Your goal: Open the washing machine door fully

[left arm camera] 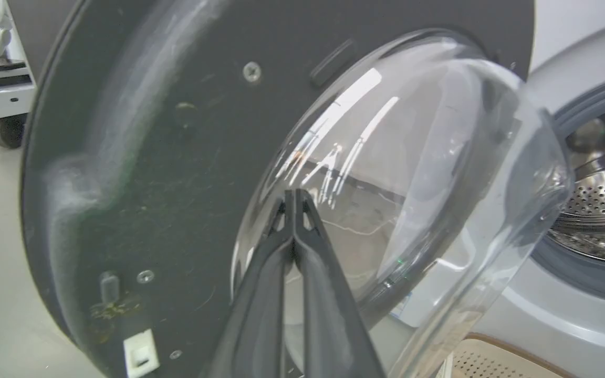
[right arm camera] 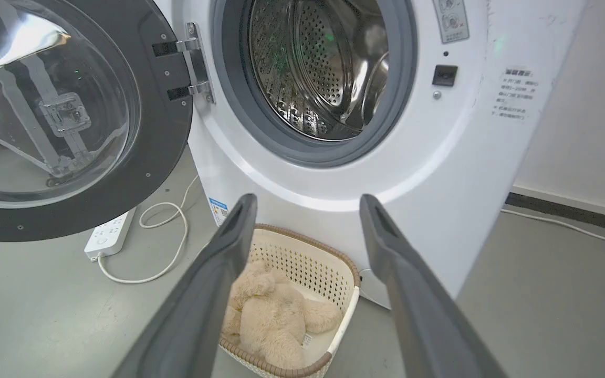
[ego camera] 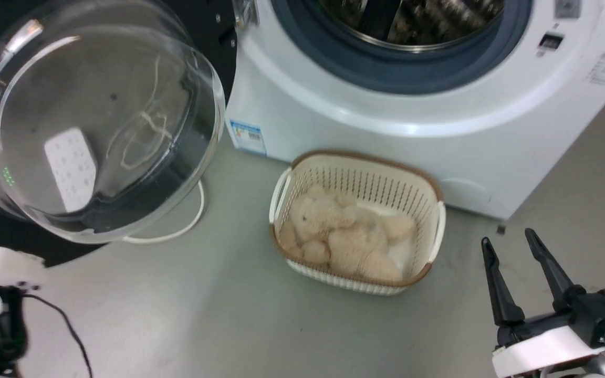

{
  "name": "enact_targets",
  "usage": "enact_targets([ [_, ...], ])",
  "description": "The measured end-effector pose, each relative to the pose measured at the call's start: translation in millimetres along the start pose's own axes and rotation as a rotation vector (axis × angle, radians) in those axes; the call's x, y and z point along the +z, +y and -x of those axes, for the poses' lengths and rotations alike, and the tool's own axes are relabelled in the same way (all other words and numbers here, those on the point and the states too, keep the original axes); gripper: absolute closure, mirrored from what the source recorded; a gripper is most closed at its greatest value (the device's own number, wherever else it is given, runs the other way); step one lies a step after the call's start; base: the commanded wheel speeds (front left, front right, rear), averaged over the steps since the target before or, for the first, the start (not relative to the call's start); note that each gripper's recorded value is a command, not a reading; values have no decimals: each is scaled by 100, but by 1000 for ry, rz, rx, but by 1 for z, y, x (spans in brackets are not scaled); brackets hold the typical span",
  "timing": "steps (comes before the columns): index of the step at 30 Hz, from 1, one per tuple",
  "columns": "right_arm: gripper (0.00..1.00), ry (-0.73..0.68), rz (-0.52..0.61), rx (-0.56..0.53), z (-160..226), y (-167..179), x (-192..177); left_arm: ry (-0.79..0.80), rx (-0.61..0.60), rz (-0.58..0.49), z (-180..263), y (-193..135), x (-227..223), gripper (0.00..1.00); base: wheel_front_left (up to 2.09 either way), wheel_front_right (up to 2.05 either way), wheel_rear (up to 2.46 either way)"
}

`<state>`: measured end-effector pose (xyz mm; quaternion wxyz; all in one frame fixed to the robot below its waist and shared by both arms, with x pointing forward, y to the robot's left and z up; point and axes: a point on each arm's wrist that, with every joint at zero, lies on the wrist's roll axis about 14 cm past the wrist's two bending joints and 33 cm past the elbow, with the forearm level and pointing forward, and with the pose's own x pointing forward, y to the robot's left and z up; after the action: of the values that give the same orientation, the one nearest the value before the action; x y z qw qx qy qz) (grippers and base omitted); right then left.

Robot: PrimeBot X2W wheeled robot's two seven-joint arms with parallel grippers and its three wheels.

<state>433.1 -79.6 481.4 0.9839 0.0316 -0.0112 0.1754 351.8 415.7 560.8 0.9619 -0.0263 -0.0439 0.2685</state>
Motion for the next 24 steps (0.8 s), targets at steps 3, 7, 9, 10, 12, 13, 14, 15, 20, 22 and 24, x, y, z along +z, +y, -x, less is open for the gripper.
enact_targets([
  [3,0,-44,12,-25,8,-6,17,-65,-83,13,10,-26,21,100,0,0,0],
  [7,0,-96,30,-64,23,-16,38,-80,-214,66,36,-77,25,100,0,0,0],
  [9,0,-137,48,-103,40,-25,54,-64,-338,99,62,-129,15,100,0,0,0],
  [10,0,-146,52,-112,45,-27,58,-59,-367,92,68,-141,11,100,0,0,0],
  [12,0,-157,60,-139,56,-33,62,-44,-405,102,82,-160,2,100,0,0,0],
  [13,0,-161,62,-150,62,-36,64,-32,-416,114,88,-168,-3,100,0,0,0],
  [14,0,-167,63,-167,67,-40,67,-23,-429,123,94,-175,-9,97,0,0,0],
  [15,0,-174,63,-181,72,-43,69,-20,-435,126,99,-180,-13,21,0,0,0],
  [20,0,-190,74,-245,96,-57,75,-2,-539,155,126,-216,-26,0,0,0,0],
  [22,0,-196,77,-263,102,-61,77,3,-577,156,134,-228,-30,0,0,0,0],
  [24,0,-196,78,-277,107,-64,78,16,-601,149,140,-233,-36,0,0,0,0],
])
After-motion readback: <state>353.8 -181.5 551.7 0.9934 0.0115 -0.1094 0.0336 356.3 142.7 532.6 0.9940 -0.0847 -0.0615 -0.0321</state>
